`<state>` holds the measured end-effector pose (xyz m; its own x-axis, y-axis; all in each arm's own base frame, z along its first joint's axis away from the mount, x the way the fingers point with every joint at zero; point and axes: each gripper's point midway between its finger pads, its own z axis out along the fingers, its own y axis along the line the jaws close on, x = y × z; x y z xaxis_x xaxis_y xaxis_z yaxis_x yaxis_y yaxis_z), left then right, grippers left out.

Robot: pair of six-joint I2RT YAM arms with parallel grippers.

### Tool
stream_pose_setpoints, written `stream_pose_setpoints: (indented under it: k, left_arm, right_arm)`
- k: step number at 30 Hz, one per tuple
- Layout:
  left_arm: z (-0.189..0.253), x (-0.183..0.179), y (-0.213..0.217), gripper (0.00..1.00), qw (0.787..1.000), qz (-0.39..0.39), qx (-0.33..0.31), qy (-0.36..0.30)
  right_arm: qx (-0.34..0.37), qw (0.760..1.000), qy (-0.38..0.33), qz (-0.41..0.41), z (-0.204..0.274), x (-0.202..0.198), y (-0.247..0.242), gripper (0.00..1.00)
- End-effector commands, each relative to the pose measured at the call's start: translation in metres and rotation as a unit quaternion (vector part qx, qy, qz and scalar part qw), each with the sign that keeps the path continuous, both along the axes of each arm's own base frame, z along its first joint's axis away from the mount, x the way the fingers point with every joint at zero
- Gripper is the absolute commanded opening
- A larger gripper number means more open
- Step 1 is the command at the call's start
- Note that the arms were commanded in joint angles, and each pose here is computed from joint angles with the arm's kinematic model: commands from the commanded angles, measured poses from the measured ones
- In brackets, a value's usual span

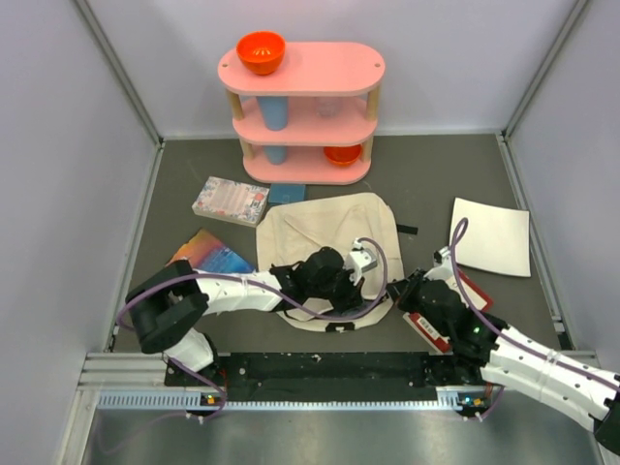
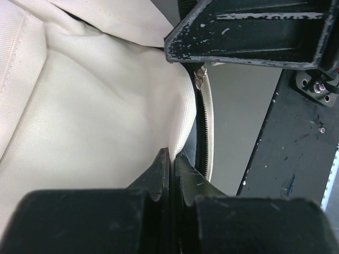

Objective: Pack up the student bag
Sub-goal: Unzip the student bag at the center of the board.

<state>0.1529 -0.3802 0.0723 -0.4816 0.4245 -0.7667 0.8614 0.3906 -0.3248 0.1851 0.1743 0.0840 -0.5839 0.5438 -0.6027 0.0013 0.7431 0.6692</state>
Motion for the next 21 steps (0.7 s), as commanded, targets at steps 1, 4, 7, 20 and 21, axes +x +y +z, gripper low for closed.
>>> stream_pose_setpoints:
  k: [1, 4, 7, 20, 21]
  left_arm:
    - [0.018, -0.003, -0.017, 0.00, 0.999, -0.005, -0.045, -0.005]
    - [0.015, -0.014, -0.012, 0.00, 0.999, -0.004, -0.048, -0.005]
    - [0.012, -0.025, -0.004, 0.00, 0.999, 0.004, -0.052, -0.007]
    - [0.012, -0.031, 0.030, 0.00, 0.994, 0.074, -0.068, -0.035]
    - [0.014, -0.031, 0.031, 0.00, 0.994, 0.077, -0.072, -0.038]
  right_arm:
    - [-0.011, 0.999, -0.006, -0.036, -0.003, 0.009, -0.011, 0.00]
    - [-0.023, 0.998, -0.007, -0.056, -0.003, 0.016, -0.017, 0.00]
    - [-0.034, 0.997, 0.000, -0.067, -0.008, 0.022, -0.022, 0.00]
    - [-0.039, 0.996, -0.006, -0.075, -0.003, 0.046, -0.027, 0.00]
    - [-0.030, 0.997, -0.013, -0.074, 0.000, 0.048, -0.024, 0.00]
